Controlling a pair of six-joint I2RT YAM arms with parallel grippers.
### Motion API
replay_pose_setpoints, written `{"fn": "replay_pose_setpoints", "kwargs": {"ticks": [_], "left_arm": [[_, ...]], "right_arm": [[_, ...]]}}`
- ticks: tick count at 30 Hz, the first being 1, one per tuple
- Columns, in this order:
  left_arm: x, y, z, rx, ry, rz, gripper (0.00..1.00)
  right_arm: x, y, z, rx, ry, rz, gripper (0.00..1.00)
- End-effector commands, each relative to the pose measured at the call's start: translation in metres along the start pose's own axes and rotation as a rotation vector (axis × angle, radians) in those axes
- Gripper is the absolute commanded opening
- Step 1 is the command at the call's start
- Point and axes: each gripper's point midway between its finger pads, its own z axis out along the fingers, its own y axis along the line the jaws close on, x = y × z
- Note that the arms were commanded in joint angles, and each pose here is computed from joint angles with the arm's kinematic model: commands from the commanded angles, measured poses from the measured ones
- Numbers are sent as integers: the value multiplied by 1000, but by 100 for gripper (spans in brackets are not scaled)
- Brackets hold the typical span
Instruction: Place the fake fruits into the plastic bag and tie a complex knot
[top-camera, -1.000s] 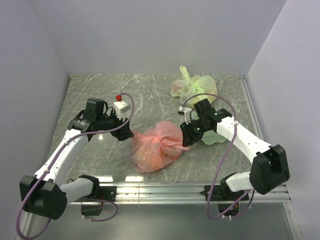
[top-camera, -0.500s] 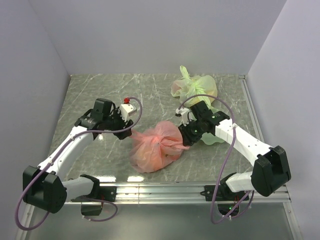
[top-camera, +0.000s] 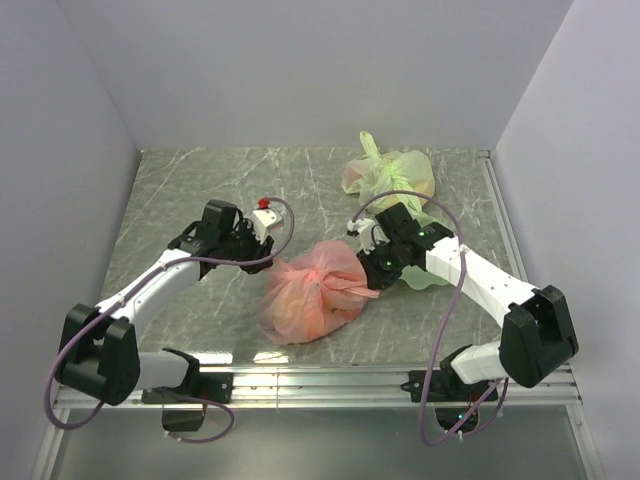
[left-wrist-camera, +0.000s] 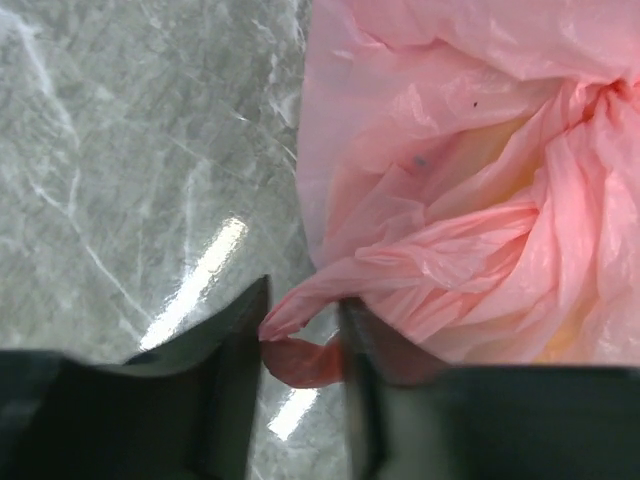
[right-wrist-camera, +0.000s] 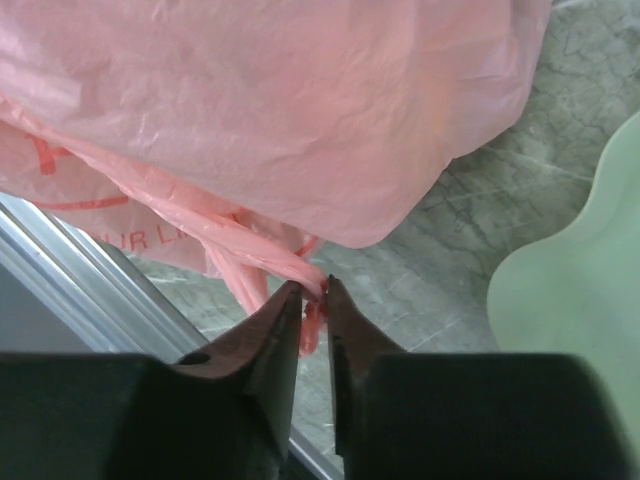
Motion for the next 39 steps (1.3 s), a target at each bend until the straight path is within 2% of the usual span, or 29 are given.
{"fn": "replay_pose_setpoints", "kwargs": {"ticks": [1, 2, 4, 5, 14, 18, 27, 39], "left_arm": [[-11, 2, 9, 3, -43, 10, 34], [-8, 3, 8, -8, -28, 7, 23], [-3, 10, 4, -57, -6, -4, 11], [2, 13, 1, -75, 11, -31, 1], [35, 44, -50, -293, 90, -151, 0], [44, 50, -76, -375, 112, -139, 0], [75, 56, -100, -438, 218, -134, 0], [38, 87, -130, -482, 113, -169, 0]], "right_arm": [[-6, -4, 1, 23, -12, -47, 10], [-5, -6, 0, 34, -6, -50, 6], [1, -12, -2, 74, 6, -69, 0], [3, -14, -3, 86, 9, -78, 0], [27, -39, -25, 265, 28, -188, 0], [35, -56, -42, 383, 40, -256, 0], [46, -75, -56, 452, 75, -251, 0], [40, -113, -86, 553, 58, -198, 0]]}}
